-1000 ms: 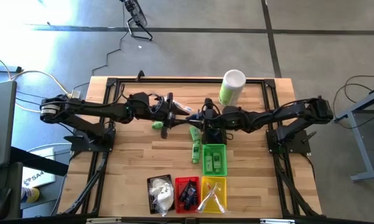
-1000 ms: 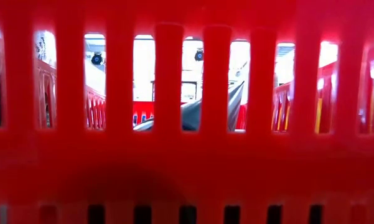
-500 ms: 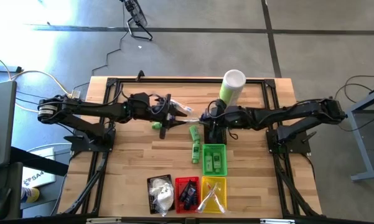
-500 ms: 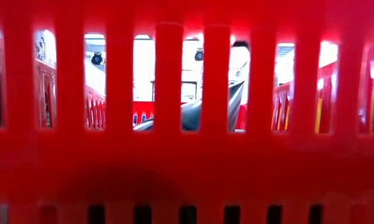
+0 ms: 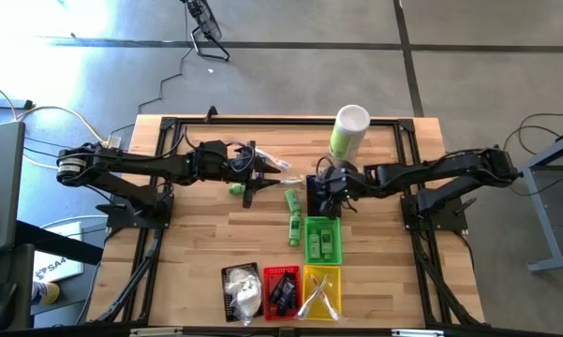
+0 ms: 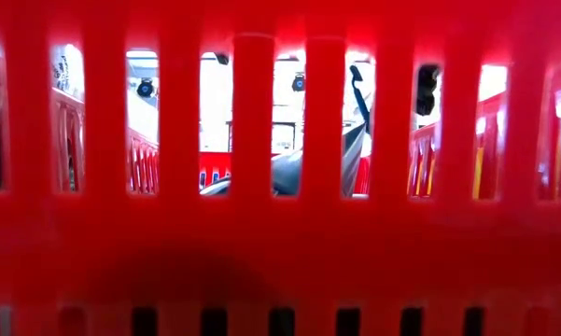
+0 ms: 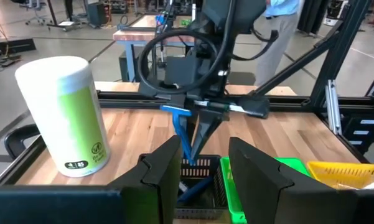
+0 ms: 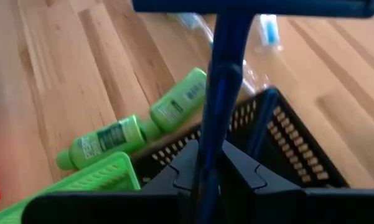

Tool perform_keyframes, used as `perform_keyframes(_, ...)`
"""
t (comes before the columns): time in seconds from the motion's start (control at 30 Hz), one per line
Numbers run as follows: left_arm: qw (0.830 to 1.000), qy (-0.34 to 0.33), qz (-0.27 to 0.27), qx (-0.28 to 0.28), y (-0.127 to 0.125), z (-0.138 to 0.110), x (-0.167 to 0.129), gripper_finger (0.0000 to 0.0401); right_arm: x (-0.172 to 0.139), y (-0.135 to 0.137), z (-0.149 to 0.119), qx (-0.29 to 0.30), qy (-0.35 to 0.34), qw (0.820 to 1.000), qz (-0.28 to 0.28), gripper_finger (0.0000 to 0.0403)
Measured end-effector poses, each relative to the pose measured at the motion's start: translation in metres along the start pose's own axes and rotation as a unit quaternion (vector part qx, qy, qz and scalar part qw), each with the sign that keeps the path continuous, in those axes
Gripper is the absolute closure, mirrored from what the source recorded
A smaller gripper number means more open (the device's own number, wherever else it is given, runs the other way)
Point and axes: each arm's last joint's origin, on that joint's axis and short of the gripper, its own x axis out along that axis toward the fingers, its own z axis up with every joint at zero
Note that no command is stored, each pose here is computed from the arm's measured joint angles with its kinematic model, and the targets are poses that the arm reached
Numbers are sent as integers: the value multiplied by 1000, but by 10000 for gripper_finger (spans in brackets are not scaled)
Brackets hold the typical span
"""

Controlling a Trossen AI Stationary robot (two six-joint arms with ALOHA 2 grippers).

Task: Pick & Place Travel size toiletries
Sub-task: Put the blue razor into the top black bin

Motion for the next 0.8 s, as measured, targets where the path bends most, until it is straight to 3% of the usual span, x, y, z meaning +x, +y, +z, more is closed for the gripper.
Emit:
perform_keyframes(0.4, 1000, 11, 0, -2, 0, -2, 0, 268, 18, -6, -22, 53, 37, 998, -26, 366)
perform_keyframes(0.8, 1000, 16, 0, -2, 0, -3, 0, 268, 29, -8, -32, 56, 54, 996, -32, 366)
